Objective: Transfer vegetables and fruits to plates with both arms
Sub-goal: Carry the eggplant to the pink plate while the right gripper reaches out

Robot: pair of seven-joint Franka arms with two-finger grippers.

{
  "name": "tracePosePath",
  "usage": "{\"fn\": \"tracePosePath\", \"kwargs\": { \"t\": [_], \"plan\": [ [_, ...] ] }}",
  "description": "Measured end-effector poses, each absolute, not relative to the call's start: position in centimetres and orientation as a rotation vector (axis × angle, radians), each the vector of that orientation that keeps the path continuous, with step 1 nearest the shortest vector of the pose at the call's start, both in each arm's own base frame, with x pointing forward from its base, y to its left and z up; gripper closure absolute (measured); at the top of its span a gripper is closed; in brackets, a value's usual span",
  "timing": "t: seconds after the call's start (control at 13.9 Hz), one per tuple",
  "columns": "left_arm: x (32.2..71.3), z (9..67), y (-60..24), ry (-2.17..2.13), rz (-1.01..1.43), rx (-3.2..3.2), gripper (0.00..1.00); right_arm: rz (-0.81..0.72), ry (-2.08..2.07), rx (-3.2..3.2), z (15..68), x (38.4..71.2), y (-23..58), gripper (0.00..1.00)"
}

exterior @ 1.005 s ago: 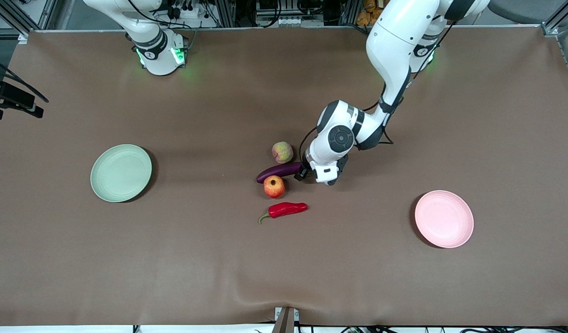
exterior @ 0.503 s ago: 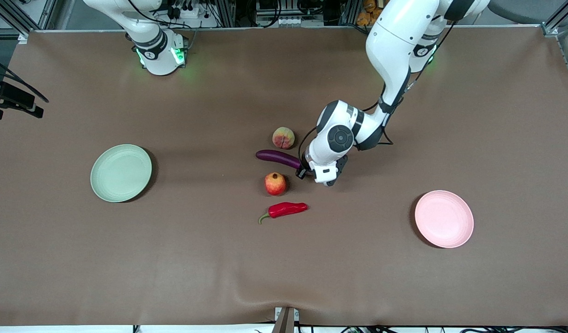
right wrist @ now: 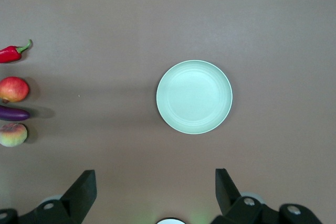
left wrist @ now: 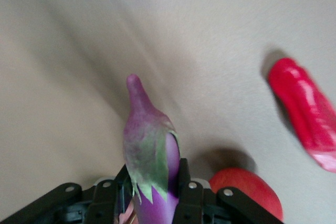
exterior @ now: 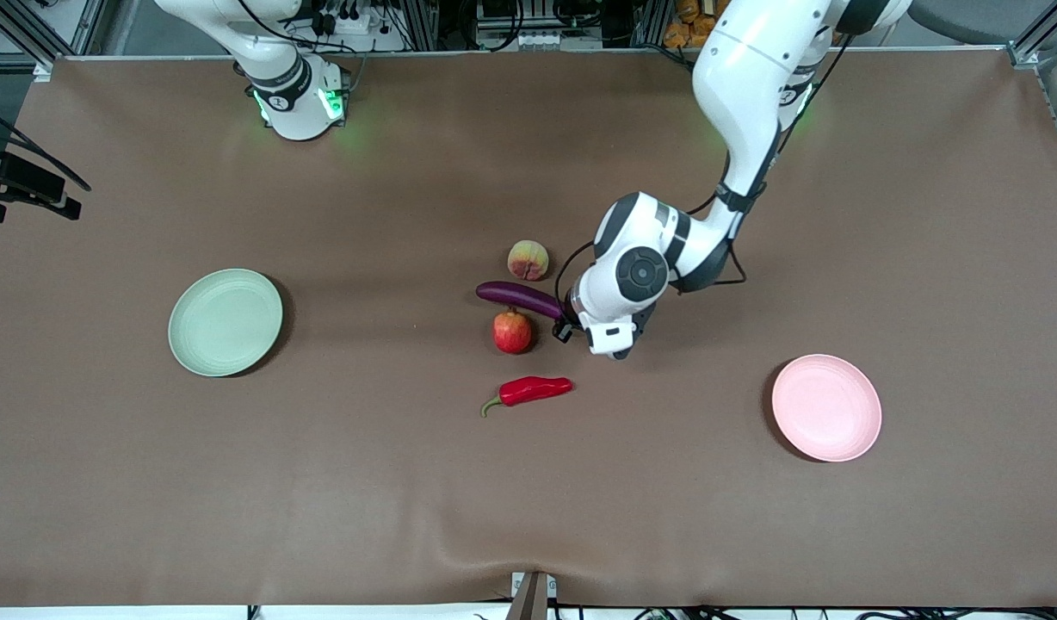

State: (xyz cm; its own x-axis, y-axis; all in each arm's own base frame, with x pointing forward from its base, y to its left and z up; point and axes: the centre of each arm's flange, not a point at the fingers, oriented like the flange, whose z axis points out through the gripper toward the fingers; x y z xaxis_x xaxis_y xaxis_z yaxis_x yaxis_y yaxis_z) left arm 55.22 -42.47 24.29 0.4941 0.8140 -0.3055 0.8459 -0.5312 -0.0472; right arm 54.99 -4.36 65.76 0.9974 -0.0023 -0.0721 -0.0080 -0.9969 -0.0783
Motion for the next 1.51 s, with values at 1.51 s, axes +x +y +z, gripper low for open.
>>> {"fn": "tracePosePath", "kwargs": {
  "t": [1.51],
  "plan": [
    [68.7,34.9,-7.4,0.336,-0.232,3.140,0.64,0.335,0.379,-2.813,54.7,61.6,12.4,0.00]
  ]
}}
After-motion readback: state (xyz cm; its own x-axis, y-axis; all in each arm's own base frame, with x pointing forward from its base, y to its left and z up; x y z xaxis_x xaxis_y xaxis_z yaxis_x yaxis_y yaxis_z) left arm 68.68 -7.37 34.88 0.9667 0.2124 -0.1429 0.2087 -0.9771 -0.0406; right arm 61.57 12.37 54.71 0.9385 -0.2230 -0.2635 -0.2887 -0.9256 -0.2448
